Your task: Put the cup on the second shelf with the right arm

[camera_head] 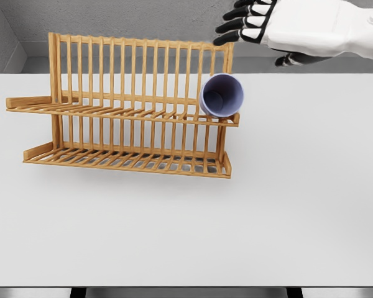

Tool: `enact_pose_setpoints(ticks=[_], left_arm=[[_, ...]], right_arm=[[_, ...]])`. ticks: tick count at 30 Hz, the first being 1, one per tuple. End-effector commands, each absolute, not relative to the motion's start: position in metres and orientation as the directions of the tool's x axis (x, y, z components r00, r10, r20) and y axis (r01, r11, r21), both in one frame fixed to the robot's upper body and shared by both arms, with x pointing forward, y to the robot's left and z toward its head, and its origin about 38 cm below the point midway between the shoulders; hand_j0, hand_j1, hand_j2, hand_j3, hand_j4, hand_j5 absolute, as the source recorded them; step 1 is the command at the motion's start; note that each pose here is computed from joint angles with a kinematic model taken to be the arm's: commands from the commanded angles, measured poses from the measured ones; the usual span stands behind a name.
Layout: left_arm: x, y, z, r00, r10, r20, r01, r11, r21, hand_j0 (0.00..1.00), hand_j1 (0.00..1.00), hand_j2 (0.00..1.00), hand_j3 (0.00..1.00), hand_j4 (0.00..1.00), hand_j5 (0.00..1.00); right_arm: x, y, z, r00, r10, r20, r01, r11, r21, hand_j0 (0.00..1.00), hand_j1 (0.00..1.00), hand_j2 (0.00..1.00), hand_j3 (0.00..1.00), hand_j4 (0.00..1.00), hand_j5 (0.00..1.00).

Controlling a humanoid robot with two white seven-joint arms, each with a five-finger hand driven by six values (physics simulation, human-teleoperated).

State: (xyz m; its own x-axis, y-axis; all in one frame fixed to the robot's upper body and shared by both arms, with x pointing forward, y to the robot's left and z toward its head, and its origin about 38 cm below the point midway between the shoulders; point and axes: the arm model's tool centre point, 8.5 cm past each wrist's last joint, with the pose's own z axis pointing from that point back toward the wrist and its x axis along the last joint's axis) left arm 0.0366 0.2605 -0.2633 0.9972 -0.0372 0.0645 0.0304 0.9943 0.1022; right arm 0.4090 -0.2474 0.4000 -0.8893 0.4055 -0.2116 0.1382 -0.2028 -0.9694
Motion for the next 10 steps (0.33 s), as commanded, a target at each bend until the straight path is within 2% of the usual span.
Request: enact_pose_setpoints(ticks=[1, 2, 3, 5, 6, 8, 10], left_arm=[[0.037, 0.260, -0.263, 0.997, -0.038, 0.065, 0.031, 0.994, 0.102, 1.00, 1.00, 1.00, 1.00, 1.00, 1.00], [0.037, 0.260, -0.263, 0.997, -0.038, 0.065, 0.031, 0.994, 0.102, 1.00, 1.00, 1.00, 1.00, 1.00, 1.00], [0.037, 0.261, -0.263, 0.997, -0.036, 0.065, 0.029, 0.994, 0.102, 1.00, 1.00, 1.00, 1.00, 1.00, 1.00], [0.037, 0.261, -0.263, 0.997, -0.036, 0.065, 0.029, 0.994, 0.102, 1.00, 1.00, 1.00, 1.00, 1.00, 1.00], [0.037, 0.260, -0.263, 0.997, -0.038, 0.065, 0.031, 0.994, 0.102, 1.00, 1.00, 1.00, 1.00, 1.00, 1.00], [0.037, 0.261, -0.263, 0.997, -0.036, 0.065, 0.029, 0.994, 0.102, 1.00, 1.00, 1.00, 1.00, 1.00, 1.00], [0.037, 0.261, -0.263, 0.997, -0.036, 0.065, 0.029, 0.994, 0.102, 1.00, 1.00, 1.00, 1.00, 1.00, 1.00]], right_arm=[[0.407, -0.326, 0.446, -0.765, 0.587, -0.264, 0.187, -0.189, -0.964, 1.00, 1.00, 1.00, 1.00, 1.00, 1.00], [0.410, -0.380, 0.413, -0.696, 0.697, -0.173, 0.061, -0.182, -0.981, 1.00, 1.00, 1.00, 1.00, 1.00, 1.00], [0.411, -0.398, 0.382, -0.674, 0.730, -0.114, -0.033, -0.185, -0.982, 1.00, 1.00, 1.00, 1.00, 1.00, 1.00], [0.403, -0.398, 0.297, -0.676, 0.736, 0.030, -0.222, -0.165, -0.961, 1.00, 1.00, 1.00, 1.00, 1.00, 1.00], [0.401, -0.381, 0.259, -0.687, 0.718, 0.114, -0.274, -0.110, -0.955, 1.00, 1.00, 1.00, 1.00, 1.00, 1.00], [0.386, -0.388, 0.219, -0.639, 0.748, 0.178, -0.329, -0.056, -0.943, 1.00, 1.00, 1.00, 1.00, 1.00, 1.00], [0.387, -0.380, 0.210, -0.623, 0.753, 0.210, -0.302, 0.015, -0.953, 1.00, 1.00, 1.00, 1.00, 1.00, 1.00]])
